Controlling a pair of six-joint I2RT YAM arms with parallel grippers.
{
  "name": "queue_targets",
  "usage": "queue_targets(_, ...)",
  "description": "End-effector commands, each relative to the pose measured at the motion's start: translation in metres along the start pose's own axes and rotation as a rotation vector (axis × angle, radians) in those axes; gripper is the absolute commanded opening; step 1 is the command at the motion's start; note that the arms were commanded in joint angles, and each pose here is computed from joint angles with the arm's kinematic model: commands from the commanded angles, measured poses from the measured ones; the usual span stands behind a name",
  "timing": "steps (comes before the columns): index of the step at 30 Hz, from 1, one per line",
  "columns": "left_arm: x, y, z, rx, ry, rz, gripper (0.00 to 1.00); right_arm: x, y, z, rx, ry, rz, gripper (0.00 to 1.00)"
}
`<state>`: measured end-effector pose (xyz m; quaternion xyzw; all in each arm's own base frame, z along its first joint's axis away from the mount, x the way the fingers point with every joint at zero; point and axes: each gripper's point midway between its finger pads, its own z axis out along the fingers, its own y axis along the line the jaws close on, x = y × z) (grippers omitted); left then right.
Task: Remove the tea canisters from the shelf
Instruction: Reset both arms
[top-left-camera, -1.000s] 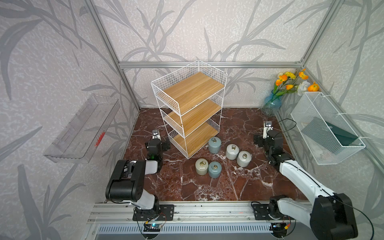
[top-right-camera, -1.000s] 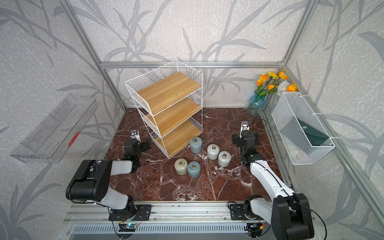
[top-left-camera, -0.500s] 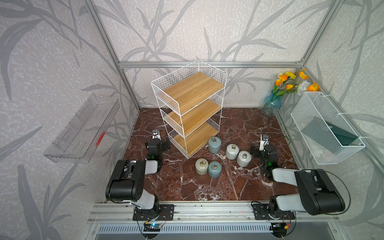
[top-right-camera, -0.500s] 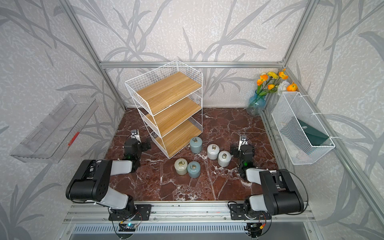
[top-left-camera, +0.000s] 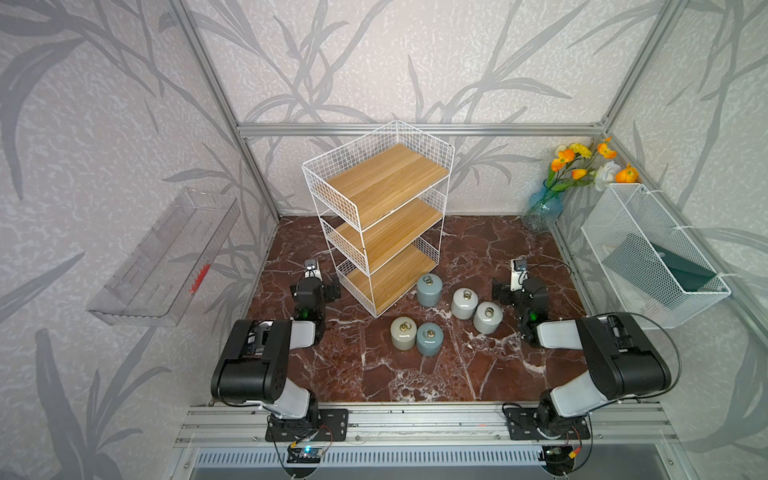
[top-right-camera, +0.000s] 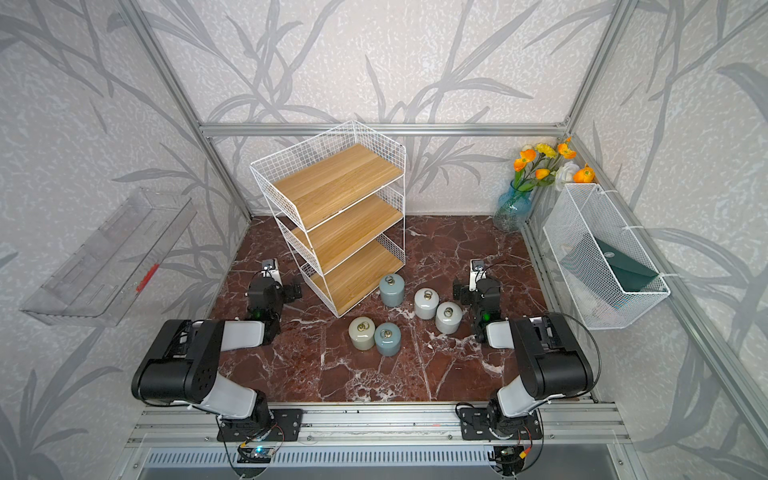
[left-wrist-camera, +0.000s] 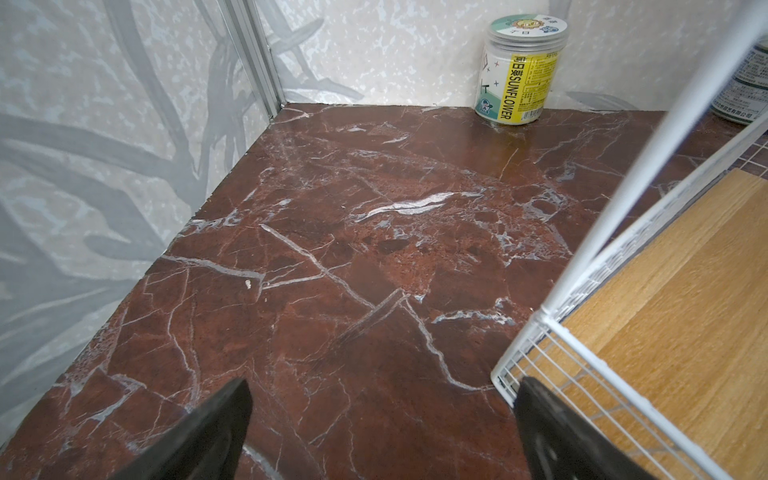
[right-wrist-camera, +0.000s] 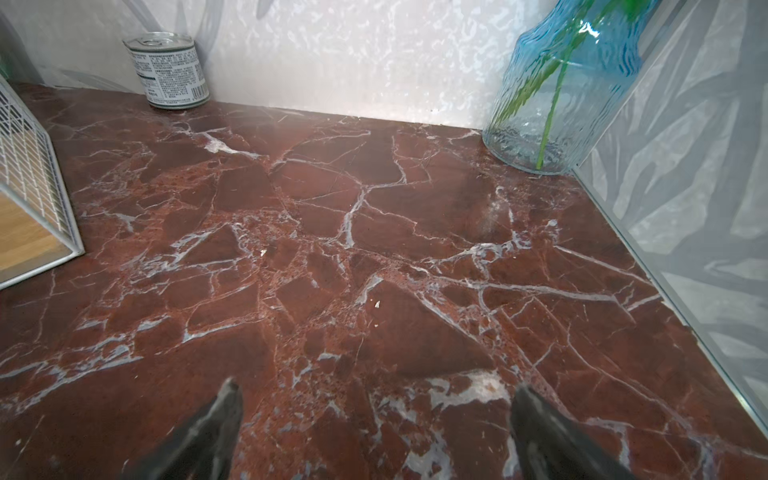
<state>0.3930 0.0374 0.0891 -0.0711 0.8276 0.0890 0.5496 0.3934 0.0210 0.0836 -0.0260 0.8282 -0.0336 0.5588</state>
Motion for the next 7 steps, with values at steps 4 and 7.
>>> queue_targets(4, -0.0028, 0.0009, -0.0009, 0.002, -0.014, -0.016, 1.00, -0.0075, 0.0042, 0.0002, -0.021, -0.004, -0.011, 0.99)
queue_targets(7, -0.0029, 0.0010, -0.0009, 0.001, -0.014, -0.016, 1.00, -0.0078, 0.0041, 0.0004, -0.020, -0.004, -0.012, 0.99)
